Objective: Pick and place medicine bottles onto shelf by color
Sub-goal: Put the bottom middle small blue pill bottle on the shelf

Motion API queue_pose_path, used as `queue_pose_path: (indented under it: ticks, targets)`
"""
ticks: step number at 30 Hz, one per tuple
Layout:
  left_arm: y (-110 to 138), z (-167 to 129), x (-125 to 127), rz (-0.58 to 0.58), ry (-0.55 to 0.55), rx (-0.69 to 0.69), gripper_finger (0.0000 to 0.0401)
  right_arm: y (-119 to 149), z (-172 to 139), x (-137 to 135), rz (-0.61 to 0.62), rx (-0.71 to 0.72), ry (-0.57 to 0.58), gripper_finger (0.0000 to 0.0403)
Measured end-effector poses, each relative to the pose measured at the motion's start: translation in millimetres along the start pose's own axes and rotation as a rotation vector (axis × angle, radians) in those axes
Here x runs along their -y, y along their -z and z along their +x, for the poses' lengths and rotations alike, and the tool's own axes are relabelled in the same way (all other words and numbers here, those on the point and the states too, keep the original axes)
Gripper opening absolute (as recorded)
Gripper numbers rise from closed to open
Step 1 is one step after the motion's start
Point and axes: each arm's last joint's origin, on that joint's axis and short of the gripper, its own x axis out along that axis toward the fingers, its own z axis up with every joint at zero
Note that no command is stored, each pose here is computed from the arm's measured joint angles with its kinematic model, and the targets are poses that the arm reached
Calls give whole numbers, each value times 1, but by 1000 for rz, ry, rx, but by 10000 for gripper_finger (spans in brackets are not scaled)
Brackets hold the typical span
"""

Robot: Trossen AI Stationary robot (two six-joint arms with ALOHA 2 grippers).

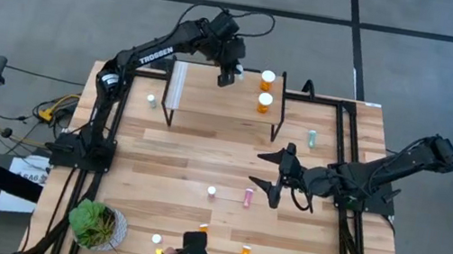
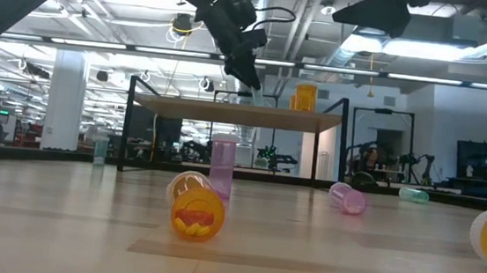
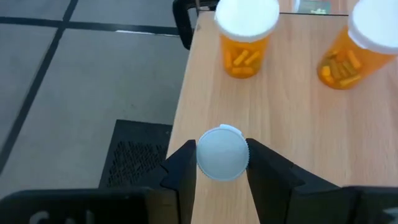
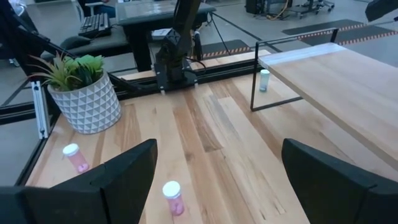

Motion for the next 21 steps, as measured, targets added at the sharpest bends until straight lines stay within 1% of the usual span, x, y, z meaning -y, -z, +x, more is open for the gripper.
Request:
queue_pose_path:
  ticks: [7, 10, 16, 19, 21]
  targets:
    - [-1, 6, 6, -22, -2, -17, 106, -2, 2, 3, 9, 11, 12, 364]
    - [2, 12, 5, -30, 2, -46, 106, -2, 3, 4, 12, 12, 20, 364]
    - [4, 16, 2, -39, 6, -43, 107, -2, 3, 4, 12, 11, 20, 364]
    - [3, 16, 2, -38, 8, -37, 114, -2, 3, 4, 11, 9, 21, 364]
    - [4, 16, 3, -41, 13, -41, 127, -2, 3, 4, 11, 9, 21, 364]
